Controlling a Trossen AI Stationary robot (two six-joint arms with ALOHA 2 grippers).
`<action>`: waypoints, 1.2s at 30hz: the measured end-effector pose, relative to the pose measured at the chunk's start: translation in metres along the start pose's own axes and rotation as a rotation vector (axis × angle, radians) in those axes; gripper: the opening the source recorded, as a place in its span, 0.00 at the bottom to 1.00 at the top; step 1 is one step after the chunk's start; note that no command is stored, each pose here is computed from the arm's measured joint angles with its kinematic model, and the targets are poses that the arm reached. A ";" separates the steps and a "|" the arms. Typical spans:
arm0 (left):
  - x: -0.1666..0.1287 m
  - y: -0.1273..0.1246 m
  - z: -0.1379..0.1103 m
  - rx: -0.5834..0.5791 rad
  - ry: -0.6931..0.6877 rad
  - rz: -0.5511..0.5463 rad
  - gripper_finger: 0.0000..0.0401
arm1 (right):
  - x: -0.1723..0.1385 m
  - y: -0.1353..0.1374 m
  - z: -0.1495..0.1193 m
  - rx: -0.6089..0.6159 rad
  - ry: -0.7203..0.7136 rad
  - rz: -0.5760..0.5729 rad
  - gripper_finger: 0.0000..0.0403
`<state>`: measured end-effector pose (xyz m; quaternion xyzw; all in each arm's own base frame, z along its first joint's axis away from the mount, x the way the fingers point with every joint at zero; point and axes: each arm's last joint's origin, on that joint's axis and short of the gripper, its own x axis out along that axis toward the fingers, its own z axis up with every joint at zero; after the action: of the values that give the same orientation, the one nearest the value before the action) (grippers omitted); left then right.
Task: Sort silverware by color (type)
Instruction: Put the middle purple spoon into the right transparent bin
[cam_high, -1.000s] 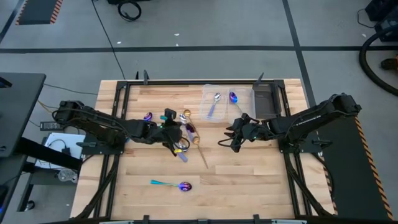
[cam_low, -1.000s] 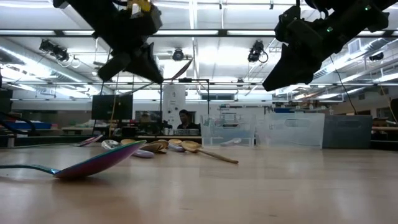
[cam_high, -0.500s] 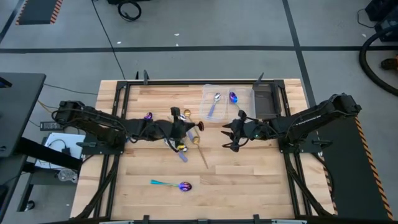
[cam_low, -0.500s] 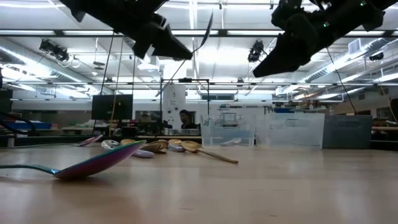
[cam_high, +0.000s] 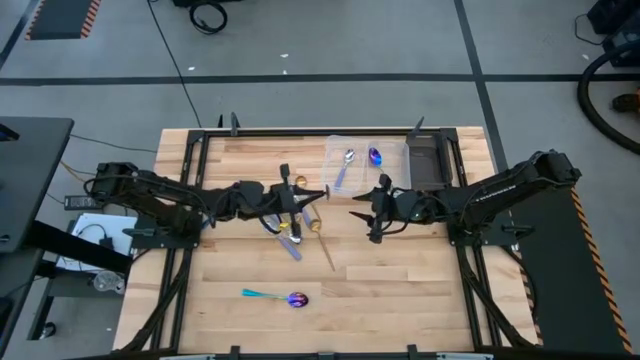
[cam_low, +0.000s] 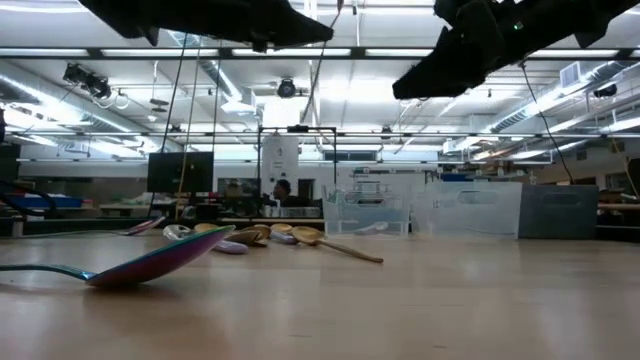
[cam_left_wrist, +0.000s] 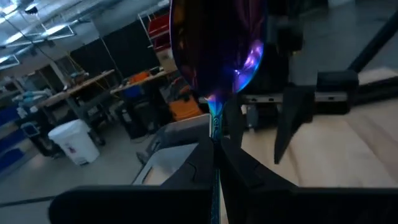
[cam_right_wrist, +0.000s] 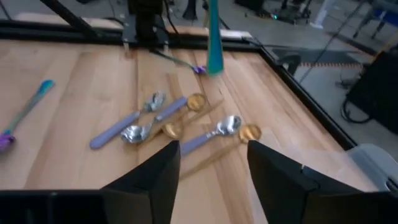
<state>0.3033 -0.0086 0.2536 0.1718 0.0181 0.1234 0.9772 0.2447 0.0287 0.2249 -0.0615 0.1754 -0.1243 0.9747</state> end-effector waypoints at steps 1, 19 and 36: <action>0.002 -0.001 -0.002 -0.008 -0.011 0.004 0.04 | 0.000 -0.001 0.001 -0.003 -0.013 0.001 0.51; 0.034 -0.020 -0.040 -0.153 -0.292 0.107 0.04 | 0.035 0.001 0.000 -0.113 -0.157 -0.051 0.49; 0.037 -0.022 -0.040 -0.172 -0.293 0.104 0.04 | 0.058 -0.007 -0.006 -0.148 -0.242 -0.115 0.25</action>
<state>0.3411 -0.0061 0.2091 0.1046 -0.1441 0.1486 0.9727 0.2934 0.0063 0.2019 -0.1575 0.0612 -0.1584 0.9728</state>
